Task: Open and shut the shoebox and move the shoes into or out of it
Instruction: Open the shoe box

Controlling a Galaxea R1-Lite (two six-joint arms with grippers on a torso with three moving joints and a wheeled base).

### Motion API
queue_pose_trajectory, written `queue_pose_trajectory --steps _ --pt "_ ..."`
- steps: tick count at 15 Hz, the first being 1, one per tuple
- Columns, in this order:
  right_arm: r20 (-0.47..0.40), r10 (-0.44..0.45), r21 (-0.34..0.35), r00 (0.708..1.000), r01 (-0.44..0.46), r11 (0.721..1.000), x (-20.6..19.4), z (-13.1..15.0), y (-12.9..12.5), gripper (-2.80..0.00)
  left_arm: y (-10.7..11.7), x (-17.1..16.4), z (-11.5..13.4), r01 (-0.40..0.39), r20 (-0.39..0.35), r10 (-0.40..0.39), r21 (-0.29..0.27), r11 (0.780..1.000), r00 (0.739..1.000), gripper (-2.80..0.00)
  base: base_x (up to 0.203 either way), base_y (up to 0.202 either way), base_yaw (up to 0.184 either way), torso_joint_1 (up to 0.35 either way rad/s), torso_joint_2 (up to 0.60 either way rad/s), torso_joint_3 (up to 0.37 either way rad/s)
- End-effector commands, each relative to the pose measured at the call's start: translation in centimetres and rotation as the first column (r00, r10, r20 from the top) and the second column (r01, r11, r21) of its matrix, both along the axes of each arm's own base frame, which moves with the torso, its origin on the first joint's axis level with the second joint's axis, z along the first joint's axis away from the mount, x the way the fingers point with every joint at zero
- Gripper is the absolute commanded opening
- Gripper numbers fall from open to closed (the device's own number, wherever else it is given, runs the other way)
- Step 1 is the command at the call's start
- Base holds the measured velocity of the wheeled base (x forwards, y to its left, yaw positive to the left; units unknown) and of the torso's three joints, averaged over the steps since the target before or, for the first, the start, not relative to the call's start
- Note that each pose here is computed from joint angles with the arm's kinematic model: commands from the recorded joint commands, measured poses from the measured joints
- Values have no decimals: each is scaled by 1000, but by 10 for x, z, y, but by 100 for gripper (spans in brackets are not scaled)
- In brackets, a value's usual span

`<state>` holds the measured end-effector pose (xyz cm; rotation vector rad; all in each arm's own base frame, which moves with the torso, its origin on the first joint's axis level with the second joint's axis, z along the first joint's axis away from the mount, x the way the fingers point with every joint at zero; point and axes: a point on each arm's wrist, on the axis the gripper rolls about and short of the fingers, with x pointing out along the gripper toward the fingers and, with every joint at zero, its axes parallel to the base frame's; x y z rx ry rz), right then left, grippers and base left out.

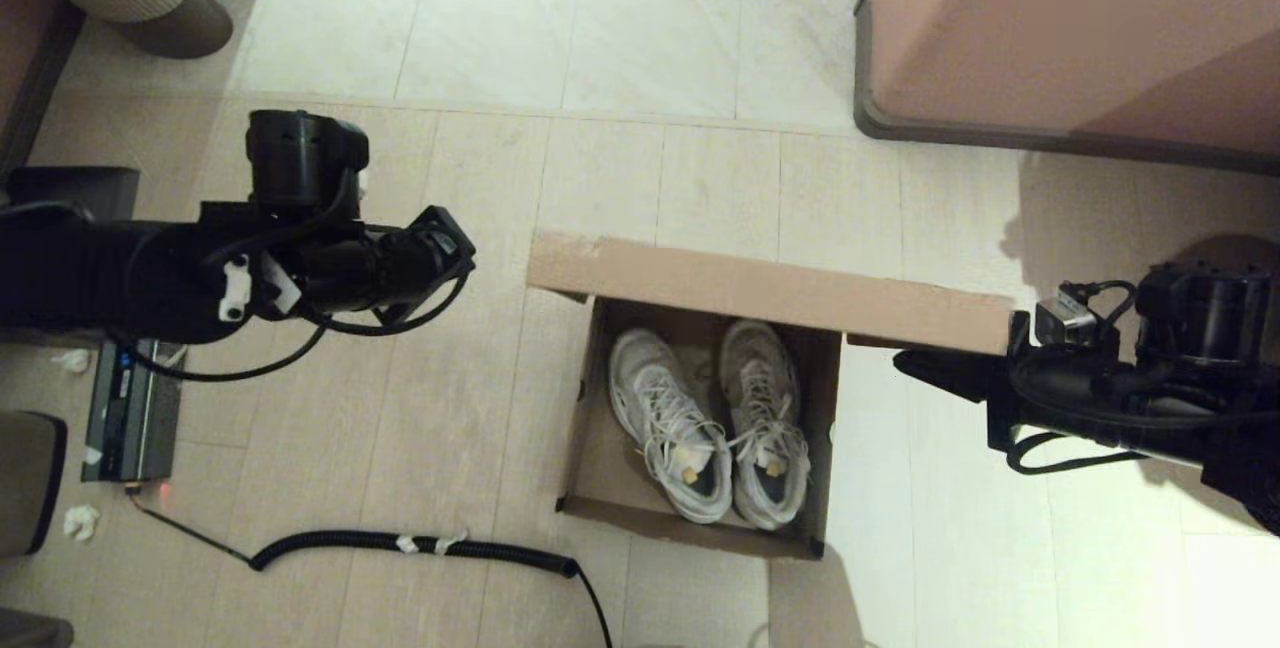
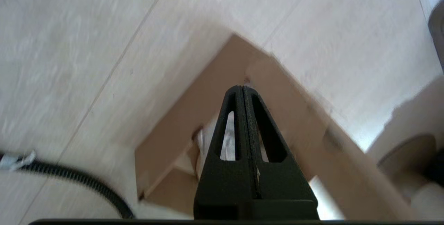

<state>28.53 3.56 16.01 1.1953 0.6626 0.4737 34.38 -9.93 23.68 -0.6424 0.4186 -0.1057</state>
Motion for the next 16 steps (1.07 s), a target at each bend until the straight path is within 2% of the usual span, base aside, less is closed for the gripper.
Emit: queue_pose_trajectory --steps 1,5,8,11,12,13,15,16 --pt "46 -6 10 999 5 1000 10 13 -1 -280 4 -16 9 4 16 -4 -11 1000 1000 -280 0 0 0 0 0 0" --pt "122 -52 18 991 51 999 62 25 -12 -280 6 -40 1 63 -25 -63 -32 998 998 -280 0 0 0 0 0 0" --pt "180 -78 25 981 74 997 100 31 -17 -280 6 -49 -4 67 -43 -68 -40 997 997 -280 0 0 0 0 0 0" --pt "184 -108 -7 977 111 994 100 32 -15 -280 -2 -58 -26 99 -117 -101 -20 995 988 -280 0 0 0 0 0 0" --pt "196 -150 -56 969 164 985 100 28 -11 -280 -10 -63 -29 127 -128 -128 -17 992 983 -280 0 0 0 0 0 0" --pt "214 -192 -152 958 227 962 100 23 -1 -280 -18 -69 -32 153 -137 -153 -8 988 979 -280 0 0 0 0 0 0" --pt "233 -243 -352 942 314 881 96 13 32 -280 -29 -77 -38 143 -140 -137 33 989 981 -280 0 0 0 0 0 0" --pt "245 -225 -434 943 315 844 87 16 51 -280 -32 -81 -45 134 -153 -122 70 989 981 -280 0 0 0 0 0 0"
